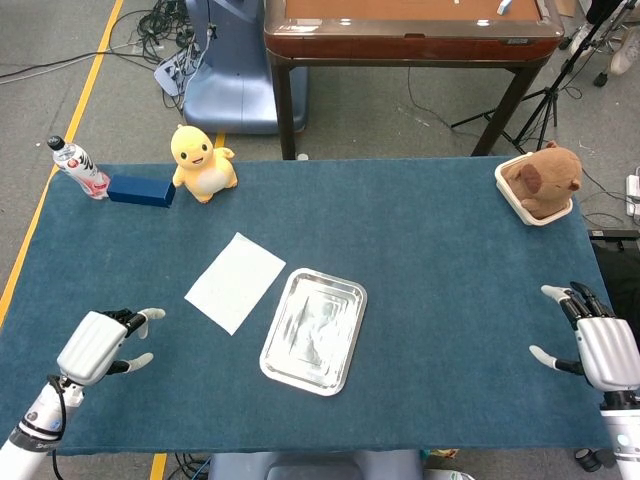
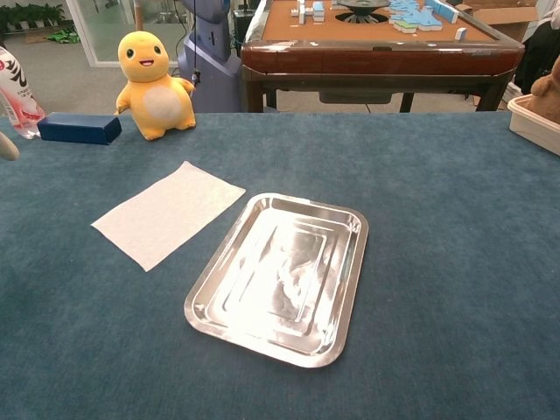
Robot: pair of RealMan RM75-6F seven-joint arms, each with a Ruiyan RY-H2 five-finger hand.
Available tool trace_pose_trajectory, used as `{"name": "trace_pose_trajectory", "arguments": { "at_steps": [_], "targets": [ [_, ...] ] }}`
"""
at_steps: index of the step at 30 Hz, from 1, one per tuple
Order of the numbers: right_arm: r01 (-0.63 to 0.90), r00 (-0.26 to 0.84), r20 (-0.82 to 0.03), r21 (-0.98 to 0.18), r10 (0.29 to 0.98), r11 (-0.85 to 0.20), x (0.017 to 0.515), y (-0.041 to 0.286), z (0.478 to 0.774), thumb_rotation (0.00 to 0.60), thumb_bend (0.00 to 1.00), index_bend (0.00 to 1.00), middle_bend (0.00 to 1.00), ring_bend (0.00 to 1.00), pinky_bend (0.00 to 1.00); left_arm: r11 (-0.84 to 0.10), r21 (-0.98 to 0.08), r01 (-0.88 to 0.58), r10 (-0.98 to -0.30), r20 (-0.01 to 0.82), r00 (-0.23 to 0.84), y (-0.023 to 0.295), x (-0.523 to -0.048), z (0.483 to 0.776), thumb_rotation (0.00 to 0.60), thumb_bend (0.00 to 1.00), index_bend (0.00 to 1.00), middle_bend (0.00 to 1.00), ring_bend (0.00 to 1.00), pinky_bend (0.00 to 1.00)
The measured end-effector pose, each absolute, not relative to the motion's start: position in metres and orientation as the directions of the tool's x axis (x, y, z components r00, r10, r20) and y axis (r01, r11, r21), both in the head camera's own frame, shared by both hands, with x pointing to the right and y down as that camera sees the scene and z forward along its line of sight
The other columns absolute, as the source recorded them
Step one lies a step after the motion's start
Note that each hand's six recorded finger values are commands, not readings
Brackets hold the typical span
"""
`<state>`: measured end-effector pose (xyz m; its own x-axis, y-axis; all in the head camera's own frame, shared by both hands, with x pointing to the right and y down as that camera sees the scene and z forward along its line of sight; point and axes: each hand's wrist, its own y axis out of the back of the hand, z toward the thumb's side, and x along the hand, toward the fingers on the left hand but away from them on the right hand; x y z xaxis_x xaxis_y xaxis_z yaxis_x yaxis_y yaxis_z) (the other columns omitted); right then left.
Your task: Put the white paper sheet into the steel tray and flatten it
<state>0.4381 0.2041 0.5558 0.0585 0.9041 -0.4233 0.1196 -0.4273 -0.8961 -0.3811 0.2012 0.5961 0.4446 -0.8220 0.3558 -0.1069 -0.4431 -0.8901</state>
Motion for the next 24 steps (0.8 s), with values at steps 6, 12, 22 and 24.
{"name": "trace_pose_trajectory", "arguments": {
  "at_steps": [6,12,22,24],
  "targets": [
    [0.123,0.057,-0.425,-0.895,0.903,-0.429,0.439,0.204,0.556,0.6,0.0,0.23,0.27,0.13,0.32,-0.464,-0.881,-0.089,-0.792,0.368,0.487,0.189,-0.374,0.611,0.6,0.07,0.31,0.55,0.53,0.75],
    [0.129,0.052,-0.421,-0.896,0.906,-0.424,0.441,0.203,0.554,0.6,0.0,0.23,0.28,0.14,0.32,-0.449,-0.893,-0.039,-0.76,0.359,0.541,0.186,-0.359,0.618,0.6,0.05,0.31,0.71,0.56,0.74],
    [0.138,0.049,-0.418,-0.897,0.907,-0.421,0.443,0.203,0.551,0.6,0.0,0.24,0.28,0.14,0.33,-0.464,-0.885,0.047,-0.702,0.4,0.59,0.186,-0.334,0.635,0.6,0.05,0.28,0.87,0.61,0.74],
    [0.141,0.049,-0.417,-0.897,0.908,-0.42,0.443,0.203,0.55,0.6,0.0,0.24,0.29,0.15,0.33,-0.466,-0.883,0.059,-0.695,0.406,0.594,0.186,-0.329,0.638,0.6,0.05,0.29,0.89,0.62,0.74]
  ]
}}
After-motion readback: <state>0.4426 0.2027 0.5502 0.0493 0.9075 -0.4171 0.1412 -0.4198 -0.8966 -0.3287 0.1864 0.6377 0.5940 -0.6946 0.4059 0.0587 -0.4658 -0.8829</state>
